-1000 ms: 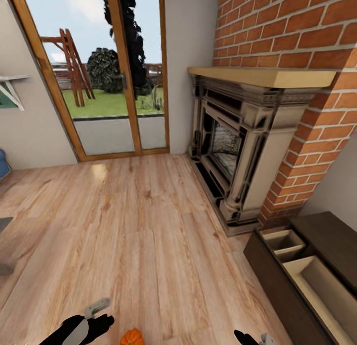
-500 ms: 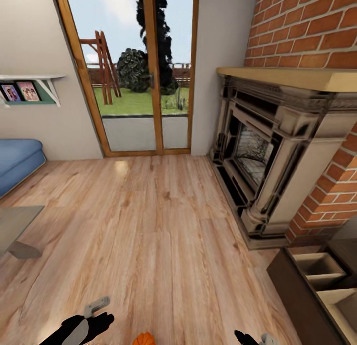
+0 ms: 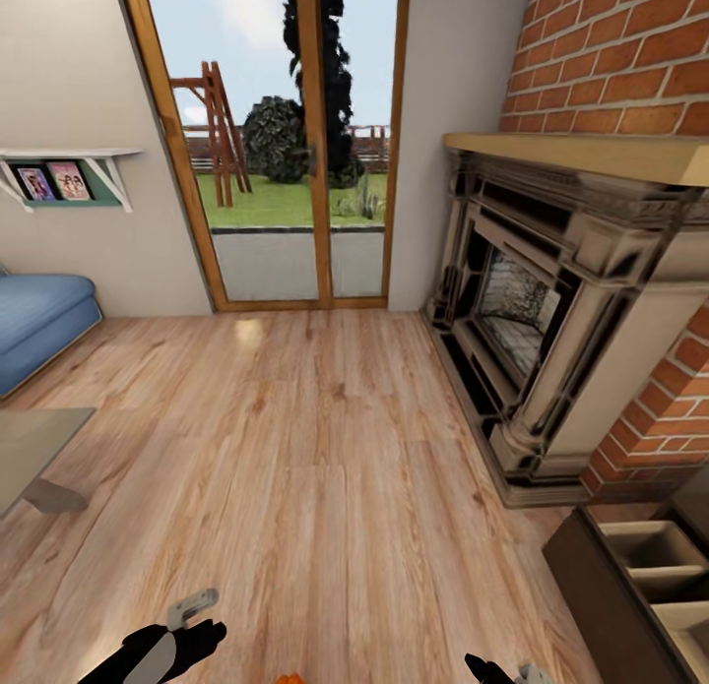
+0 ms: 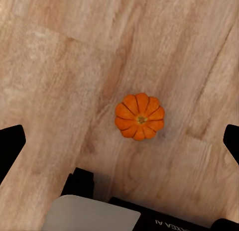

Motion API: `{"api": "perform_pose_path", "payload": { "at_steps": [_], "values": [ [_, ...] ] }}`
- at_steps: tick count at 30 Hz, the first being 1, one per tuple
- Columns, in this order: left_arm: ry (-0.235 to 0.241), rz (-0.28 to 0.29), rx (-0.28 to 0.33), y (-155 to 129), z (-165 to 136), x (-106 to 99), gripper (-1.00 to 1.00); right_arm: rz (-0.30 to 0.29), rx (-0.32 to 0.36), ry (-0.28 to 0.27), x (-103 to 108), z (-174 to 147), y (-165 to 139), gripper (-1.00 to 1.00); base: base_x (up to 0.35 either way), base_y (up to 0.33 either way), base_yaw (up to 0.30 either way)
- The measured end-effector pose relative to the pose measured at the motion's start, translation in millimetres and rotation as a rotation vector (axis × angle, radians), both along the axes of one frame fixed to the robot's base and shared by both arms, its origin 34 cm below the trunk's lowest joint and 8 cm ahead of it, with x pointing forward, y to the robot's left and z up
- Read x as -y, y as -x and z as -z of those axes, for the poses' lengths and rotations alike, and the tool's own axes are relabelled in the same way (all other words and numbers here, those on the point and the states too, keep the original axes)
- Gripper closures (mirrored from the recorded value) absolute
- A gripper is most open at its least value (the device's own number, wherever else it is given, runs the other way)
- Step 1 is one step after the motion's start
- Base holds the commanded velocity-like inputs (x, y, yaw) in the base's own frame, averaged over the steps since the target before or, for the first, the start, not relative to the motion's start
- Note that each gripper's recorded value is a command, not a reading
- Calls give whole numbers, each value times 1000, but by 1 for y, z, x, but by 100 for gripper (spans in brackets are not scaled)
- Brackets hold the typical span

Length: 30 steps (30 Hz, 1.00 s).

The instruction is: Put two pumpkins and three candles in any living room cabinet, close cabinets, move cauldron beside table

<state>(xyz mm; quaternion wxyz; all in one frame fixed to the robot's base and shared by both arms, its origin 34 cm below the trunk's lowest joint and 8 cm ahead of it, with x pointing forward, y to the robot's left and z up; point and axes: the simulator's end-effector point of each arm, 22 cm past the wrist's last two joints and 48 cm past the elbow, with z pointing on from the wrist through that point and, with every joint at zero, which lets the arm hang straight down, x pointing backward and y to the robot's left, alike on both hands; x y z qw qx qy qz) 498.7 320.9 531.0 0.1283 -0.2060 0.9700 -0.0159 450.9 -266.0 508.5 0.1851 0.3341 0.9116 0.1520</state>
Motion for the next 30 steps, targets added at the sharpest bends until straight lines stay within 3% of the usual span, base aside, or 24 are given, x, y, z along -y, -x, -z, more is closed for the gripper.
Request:
{"api": "perform_pose_path", "payload": {
  "at_steps": [7,30],
  "values": [
    [0,0,0,0,0,0,-100,1,0,0,0,0,0,-100,39,-77,166],
    [-3,-8,37,-8,9,-2,-100,-3,18,-8,-3,8,-6,-100,5,3,6]
  ]
}}
